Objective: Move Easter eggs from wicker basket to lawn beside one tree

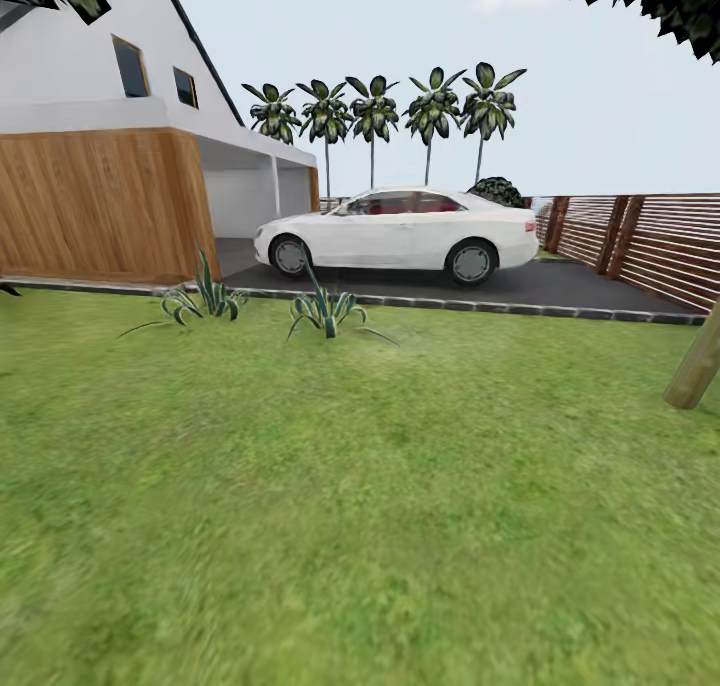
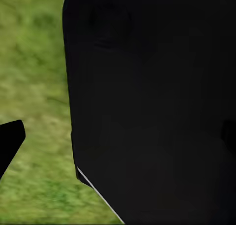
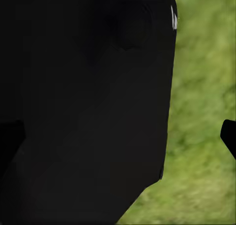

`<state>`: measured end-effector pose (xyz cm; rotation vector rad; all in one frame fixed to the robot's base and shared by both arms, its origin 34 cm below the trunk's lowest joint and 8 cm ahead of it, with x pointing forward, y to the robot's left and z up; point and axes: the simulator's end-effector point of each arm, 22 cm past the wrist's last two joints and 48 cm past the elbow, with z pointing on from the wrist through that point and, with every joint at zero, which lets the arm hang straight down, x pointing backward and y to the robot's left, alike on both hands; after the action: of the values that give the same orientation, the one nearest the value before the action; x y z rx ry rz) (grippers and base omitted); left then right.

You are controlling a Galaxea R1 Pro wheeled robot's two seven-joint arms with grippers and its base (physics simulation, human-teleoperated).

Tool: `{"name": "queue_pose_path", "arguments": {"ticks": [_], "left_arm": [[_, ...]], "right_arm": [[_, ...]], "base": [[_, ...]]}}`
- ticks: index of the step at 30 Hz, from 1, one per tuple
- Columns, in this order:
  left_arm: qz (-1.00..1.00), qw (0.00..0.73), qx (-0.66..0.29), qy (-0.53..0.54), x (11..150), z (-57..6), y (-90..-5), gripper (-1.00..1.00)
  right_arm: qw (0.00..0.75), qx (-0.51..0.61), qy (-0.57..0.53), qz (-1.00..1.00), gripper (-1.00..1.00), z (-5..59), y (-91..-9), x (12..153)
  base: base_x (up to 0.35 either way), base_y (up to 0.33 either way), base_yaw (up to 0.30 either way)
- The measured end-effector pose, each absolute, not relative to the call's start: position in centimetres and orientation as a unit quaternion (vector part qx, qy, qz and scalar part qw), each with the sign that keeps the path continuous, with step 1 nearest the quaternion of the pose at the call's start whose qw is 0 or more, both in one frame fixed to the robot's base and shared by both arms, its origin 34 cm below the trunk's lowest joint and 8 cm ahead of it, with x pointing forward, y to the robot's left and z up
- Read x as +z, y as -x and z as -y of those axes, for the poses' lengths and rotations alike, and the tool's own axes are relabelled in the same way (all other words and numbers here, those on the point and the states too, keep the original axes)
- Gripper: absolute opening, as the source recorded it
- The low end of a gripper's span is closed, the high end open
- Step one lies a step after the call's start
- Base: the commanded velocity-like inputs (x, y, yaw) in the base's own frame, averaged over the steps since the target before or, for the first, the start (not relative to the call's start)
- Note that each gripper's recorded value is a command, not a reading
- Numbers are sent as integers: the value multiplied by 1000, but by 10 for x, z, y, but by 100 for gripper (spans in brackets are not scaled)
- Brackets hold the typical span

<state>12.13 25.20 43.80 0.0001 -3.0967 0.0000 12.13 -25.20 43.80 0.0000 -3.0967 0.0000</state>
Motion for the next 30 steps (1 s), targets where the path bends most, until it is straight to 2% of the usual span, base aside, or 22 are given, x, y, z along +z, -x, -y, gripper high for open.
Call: {"name": "queue_pose_path", "arguments": {"ticks": [9, 30], "left_arm": [[999, 47, -20, 2, 442, -287, -82, 100], [998, 58, -11, 1, 443, -273, -65, 100]], "right_arm": [[-10, 24, -2, 1000, 100, 291, -166, 438], [-13, 19, -4, 1000, 100, 281, -177, 438]], "base": [[0, 0, 13], [0, 0, 293]]}}
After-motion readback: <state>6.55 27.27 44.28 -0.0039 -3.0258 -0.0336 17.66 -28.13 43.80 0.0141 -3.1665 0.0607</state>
